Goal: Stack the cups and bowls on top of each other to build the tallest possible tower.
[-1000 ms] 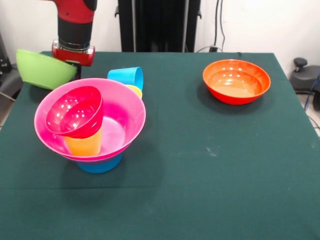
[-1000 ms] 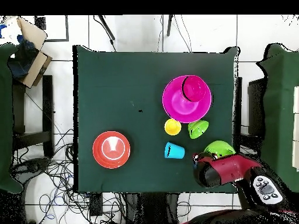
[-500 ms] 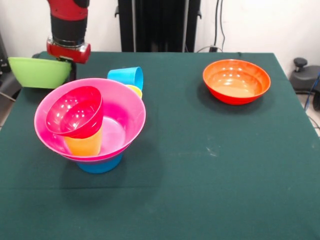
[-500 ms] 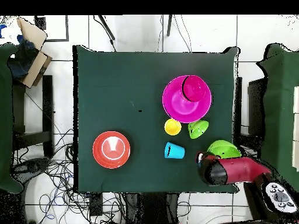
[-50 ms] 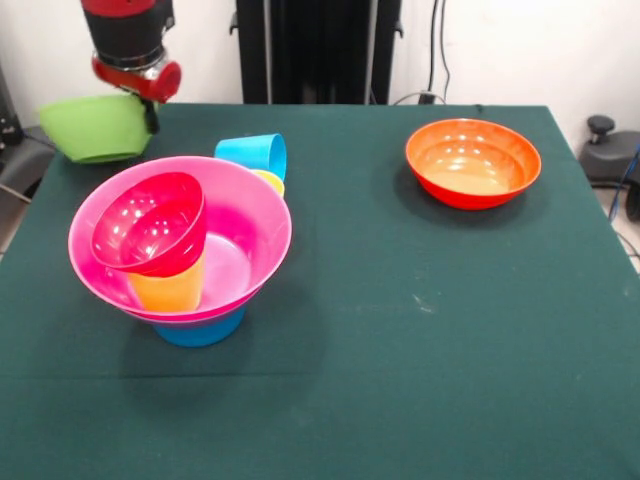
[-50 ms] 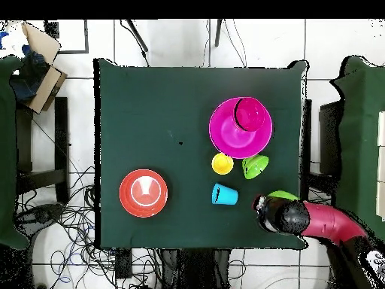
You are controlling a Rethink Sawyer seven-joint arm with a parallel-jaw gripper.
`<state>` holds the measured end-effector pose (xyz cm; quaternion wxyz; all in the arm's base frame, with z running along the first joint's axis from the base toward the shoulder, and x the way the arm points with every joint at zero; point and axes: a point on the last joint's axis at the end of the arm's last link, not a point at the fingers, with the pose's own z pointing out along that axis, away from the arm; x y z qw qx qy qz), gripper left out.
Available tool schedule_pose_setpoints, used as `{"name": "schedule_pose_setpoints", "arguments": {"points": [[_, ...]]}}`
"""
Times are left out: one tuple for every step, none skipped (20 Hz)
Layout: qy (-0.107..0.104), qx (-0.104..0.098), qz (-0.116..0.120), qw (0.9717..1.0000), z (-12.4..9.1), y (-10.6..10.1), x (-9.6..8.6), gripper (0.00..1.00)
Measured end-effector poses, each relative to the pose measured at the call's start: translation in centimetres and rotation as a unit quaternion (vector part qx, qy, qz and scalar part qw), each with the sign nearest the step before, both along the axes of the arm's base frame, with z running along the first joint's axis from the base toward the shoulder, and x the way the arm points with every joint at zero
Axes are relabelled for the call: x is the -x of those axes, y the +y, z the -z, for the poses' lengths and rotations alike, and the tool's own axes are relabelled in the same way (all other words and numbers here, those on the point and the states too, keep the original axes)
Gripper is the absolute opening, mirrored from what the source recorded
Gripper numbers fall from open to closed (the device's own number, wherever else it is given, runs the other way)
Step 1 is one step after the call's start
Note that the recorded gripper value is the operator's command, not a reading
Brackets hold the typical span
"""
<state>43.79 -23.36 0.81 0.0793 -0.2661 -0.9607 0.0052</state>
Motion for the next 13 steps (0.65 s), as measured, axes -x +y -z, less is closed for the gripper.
{"name": "schedule_pose_setpoints", "arguments": {"points": [[0.008, -0.009, 0.008, 0.9999, -0.5, 0.5, -0.1, 0.0], [0.015, -0.019, 0.015, 0.9996, -0.9, 1.1, -0.2, 0.0], [0.023, -0.028, 0.021, 0.9991, -1.4, 1.7, -0.3, 0.0], [0.032, -0.04, 0.028, 0.9983, -2.0, 2.4, -0.5, 0.0], [0.04, -0.049, 0.032, 0.9975, -2.5, 3.0, -0.6, 0.0], [0.047, -0.057, 0.036, 0.9966, -3.0, 3.6, -0.7, 0.0], [0.06, -0.07, 0.043, 0.9948, -4.0, 4.4, -1.0, 0.0], [0.068, -0.077, 0.046, 0.9937, -4.8, 4.8, -1.2, 0.0], [0.072, -0.081, 0.048, 0.993, -5.2, 5.1, -1.4, 0.0], [0.078, -0.085, 0.05, 0.9921, -5.9, 5.3, -1.8, 0.0], [0.085, -0.089, 0.052, 0.9911, -6.6, 5.6, -2.1, 0.0], [0.094, -0.092, 0.054, 0.9899, -7.4, 5.9, -2.6, 0.0], [0.098, -0.093, 0.054, 0.9894, -7.8, 6.0, -2.9, 0.0]]}}
